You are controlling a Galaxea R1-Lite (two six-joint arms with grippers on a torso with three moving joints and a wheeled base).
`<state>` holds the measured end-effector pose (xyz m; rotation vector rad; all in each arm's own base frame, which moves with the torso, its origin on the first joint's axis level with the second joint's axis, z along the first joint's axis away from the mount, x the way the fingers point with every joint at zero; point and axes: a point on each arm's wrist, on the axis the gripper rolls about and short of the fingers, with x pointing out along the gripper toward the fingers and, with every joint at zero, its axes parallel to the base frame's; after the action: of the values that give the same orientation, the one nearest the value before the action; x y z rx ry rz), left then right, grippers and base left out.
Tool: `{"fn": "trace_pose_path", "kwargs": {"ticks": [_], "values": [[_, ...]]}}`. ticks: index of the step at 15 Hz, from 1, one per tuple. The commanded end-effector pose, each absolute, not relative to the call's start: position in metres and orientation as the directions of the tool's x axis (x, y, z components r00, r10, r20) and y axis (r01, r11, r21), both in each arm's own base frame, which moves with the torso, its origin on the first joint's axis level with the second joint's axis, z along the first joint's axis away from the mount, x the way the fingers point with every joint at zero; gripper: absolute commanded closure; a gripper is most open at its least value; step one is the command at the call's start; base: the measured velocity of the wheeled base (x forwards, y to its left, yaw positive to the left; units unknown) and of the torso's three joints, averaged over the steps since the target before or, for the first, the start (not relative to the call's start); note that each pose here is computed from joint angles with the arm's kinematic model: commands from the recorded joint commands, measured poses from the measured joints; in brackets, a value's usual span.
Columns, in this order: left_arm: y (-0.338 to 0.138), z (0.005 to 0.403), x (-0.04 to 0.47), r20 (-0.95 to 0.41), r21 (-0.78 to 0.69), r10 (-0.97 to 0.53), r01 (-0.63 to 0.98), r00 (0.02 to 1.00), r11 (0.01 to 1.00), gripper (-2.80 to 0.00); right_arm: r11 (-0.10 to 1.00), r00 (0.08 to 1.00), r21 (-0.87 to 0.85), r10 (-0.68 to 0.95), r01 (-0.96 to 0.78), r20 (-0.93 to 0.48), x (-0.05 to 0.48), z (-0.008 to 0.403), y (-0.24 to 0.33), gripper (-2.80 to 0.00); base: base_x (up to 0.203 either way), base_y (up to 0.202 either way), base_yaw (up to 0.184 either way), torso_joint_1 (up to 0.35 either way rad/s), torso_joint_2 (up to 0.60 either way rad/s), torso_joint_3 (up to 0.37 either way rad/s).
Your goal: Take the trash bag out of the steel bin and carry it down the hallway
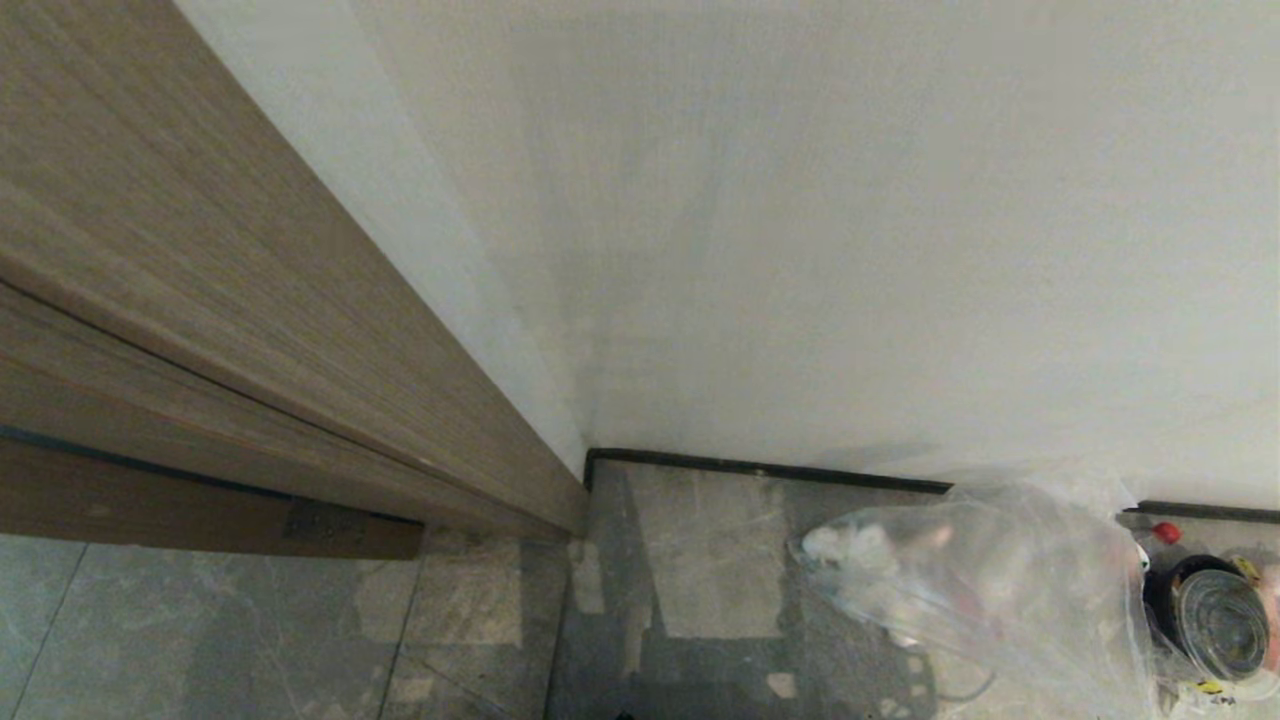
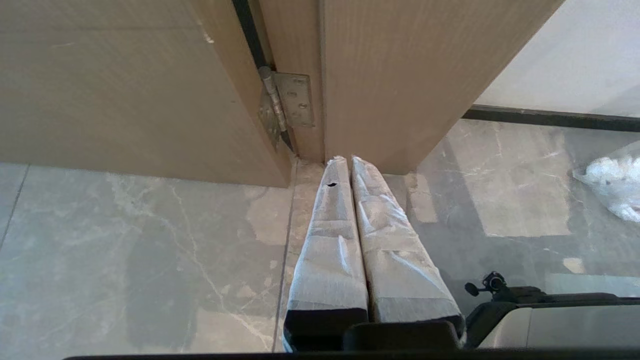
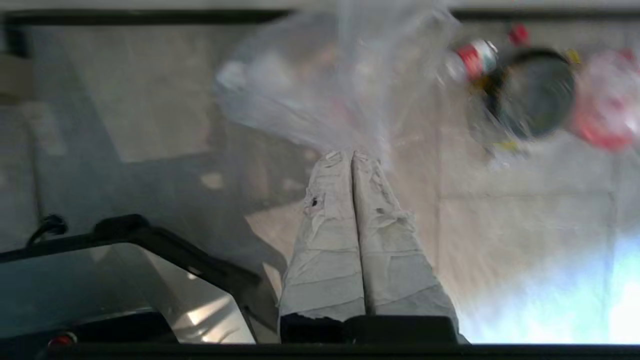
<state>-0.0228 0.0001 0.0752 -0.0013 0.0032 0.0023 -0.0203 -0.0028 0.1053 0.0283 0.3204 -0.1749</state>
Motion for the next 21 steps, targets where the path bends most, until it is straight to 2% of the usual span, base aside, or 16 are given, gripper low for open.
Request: {"fn": "trace_pose_path", "kwargs": {"ticks": [1, 7, 21], "values": [[0.000, 0.075, -0.023, -0.003, -0.002, 0.002, -0.002, 1.000, 1.000, 0.00, 0.993, 0.968, -0.006, -0.112, 0.114, -0.226, -0.029, 0.096, -0.002, 0.00, 0.000, 0.000, 0.000, 0.000, 0.00, 0.000], [0.000, 0.075, -0.023, -0.003, -0.002, 0.003, -0.003, 1.000, 1.000, 0.00, 0.999, 0.999, -0.002, -0.038, 0.038, -0.007, -0.027, 0.083, 0.000, 0.00, 0.000, 0.000, 0.000, 0.000, 0.00, 0.000], [0.000, 0.075, -0.023, -0.003, 0.000, 0.002, -0.002, 1.000, 1.000, 0.00, 1.000, 1.000, 0.012, -0.020, 0.020, 0.006, -0.023, 0.076, 0.000, 0.00, 0.000, 0.000, 0.000, 0.000, 0.00, 0.000]]}}
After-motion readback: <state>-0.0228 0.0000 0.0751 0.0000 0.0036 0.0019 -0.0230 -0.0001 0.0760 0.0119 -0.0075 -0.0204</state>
